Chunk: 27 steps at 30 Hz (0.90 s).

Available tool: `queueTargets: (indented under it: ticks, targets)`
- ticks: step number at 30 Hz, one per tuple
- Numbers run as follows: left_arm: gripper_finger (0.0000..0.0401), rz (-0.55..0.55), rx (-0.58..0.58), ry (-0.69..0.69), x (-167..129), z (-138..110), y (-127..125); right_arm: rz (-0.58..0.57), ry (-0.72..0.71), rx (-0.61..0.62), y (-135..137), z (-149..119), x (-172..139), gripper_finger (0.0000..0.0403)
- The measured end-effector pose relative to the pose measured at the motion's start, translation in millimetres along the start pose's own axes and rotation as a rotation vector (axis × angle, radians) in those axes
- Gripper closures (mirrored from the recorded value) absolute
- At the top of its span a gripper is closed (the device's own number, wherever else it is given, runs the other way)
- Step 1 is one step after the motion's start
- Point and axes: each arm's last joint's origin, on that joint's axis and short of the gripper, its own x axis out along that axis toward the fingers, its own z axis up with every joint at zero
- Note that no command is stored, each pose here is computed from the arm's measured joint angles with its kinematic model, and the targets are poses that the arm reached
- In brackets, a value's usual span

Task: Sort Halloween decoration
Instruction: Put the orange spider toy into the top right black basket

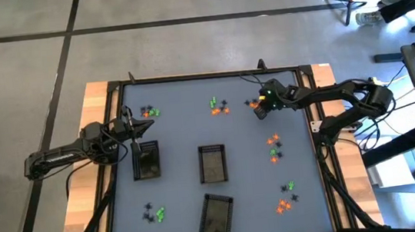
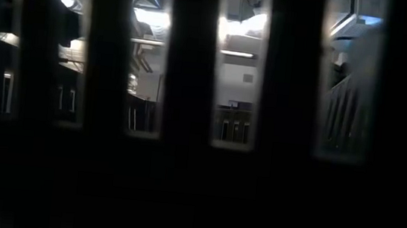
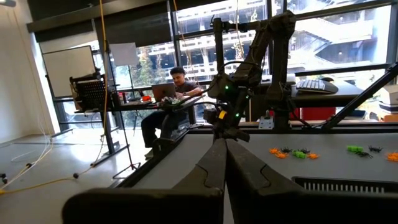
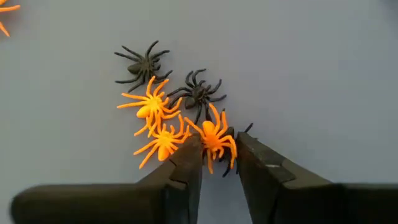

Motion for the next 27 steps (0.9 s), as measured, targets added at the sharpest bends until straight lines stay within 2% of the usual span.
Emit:
queueTargets:
  ticks: [6, 11, 15, 19, 23, 27]
  targets:
    - [0.0401, 0.0, 0.0, 0.0, 0, 0, 0, 0.003, -0.013, -0.021, 1, 4, -1, 0.0393]
    - [0.0401, 0.0, 0.0, 0.0, 0, 0, 0, 0.005, -0.02, -0.024, 2, 12, -6, 0.0381]
    - [0.0401, 0.0, 0.0, 0.0, 0, 0, 0, 0.012, -0.062, -0.021, 2, 16, -15, 0.0397]
    - [0.0401, 0.0, 0.0, 0.0, 0, 0, 0, 0.031, -0.114, -0.017, 2, 21, -25, 0.0395]
    - [0.0401, 0.0, 0.0, 0.0, 0, 0, 0, 0.131, -0.153, -0.052, 9, 24, -34, 0.04]
    - [0.0401, 0.0, 0.0, 0.0, 0, 0, 0, 0.349, -0.217, -0.188, 35, 26, -41, 0.0397]
